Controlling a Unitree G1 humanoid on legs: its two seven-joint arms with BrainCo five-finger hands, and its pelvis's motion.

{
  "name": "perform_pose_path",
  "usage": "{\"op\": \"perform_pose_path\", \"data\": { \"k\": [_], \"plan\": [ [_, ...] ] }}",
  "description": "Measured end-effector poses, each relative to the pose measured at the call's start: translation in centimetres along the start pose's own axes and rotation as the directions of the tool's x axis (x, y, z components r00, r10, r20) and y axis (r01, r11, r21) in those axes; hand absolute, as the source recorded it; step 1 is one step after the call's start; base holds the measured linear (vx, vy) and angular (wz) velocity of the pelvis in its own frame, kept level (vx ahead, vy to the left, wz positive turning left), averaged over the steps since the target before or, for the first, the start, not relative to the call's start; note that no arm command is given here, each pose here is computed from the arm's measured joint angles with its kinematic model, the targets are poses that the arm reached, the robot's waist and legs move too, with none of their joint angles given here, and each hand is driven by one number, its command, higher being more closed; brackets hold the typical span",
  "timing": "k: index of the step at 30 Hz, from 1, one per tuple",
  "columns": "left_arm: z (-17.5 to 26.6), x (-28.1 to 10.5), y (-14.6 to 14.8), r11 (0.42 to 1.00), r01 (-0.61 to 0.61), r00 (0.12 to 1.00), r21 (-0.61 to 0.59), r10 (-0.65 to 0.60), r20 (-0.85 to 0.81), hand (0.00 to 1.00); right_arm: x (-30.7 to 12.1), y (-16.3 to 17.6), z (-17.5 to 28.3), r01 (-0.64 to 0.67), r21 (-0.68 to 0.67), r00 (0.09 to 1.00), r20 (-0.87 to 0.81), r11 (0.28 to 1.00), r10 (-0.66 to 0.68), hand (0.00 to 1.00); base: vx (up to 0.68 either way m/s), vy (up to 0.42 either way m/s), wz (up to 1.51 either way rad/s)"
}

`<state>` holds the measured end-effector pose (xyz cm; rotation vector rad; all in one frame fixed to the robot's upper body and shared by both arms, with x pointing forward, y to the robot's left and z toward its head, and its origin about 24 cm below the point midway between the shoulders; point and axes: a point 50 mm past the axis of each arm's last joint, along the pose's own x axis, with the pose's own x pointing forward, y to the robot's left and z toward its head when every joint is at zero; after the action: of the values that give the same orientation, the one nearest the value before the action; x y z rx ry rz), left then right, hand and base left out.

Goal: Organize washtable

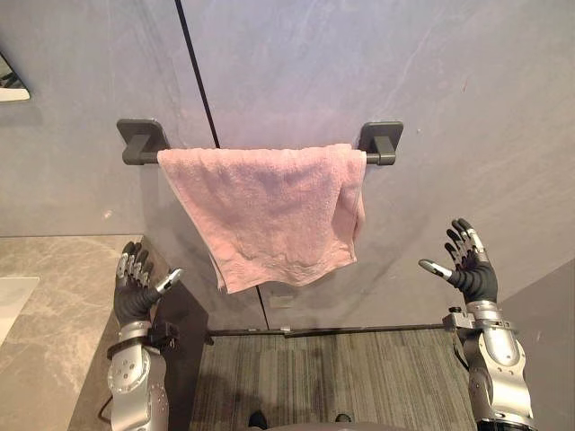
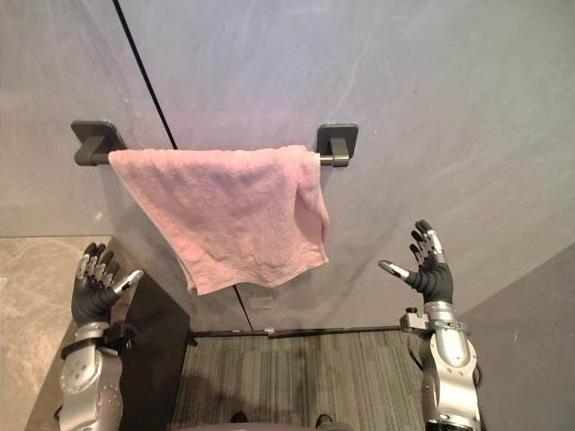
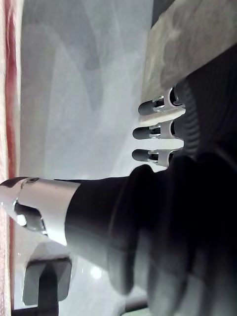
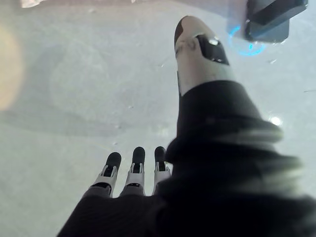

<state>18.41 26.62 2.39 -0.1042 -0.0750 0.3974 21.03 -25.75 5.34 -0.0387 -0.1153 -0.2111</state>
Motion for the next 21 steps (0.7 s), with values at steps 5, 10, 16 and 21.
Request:
{"op": "perform_pose_path", "data": {
  "k": [5,10,16,21],
  "plan": [
    [-2.8,-1.1,0.6,0.998,0.01,0.991,0.057,-0.003,-0.133,0.0,-1.2,-0.9,-3.5,0.04,-0.025,0.987,-0.154,0.999,-0.043,0.0,-0.01,-0.003,0.03],
    [-6.9,-3.4,0.4,0.989,0.073,0.942,0.13,-0.026,-0.336,0.0,-3.9,-1.0,-8.1,0.069,-0.069,0.927,-0.364,0.995,-0.09,0.0,-0.01,-0.004,0.01],
    [-9.6,-6.0,1.3,0.982,0.092,0.873,0.168,0.002,-0.488,0.0,-7.9,-0.3,-12.0,-0.002,-0.12,0.823,-0.564,0.993,-0.067,0.0,-0.01,-0.002,-0.03],
    [-11.4,-7.8,1.4,0.972,0.136,0.812,0.19,0.001,-0.583,0.0,-10.7,-0.3,-13.7,-0.025,-0.133,0.743,-0.665,0.991,-0.07,0.0,-0.02,-0.002,0.0]
  ]
}}
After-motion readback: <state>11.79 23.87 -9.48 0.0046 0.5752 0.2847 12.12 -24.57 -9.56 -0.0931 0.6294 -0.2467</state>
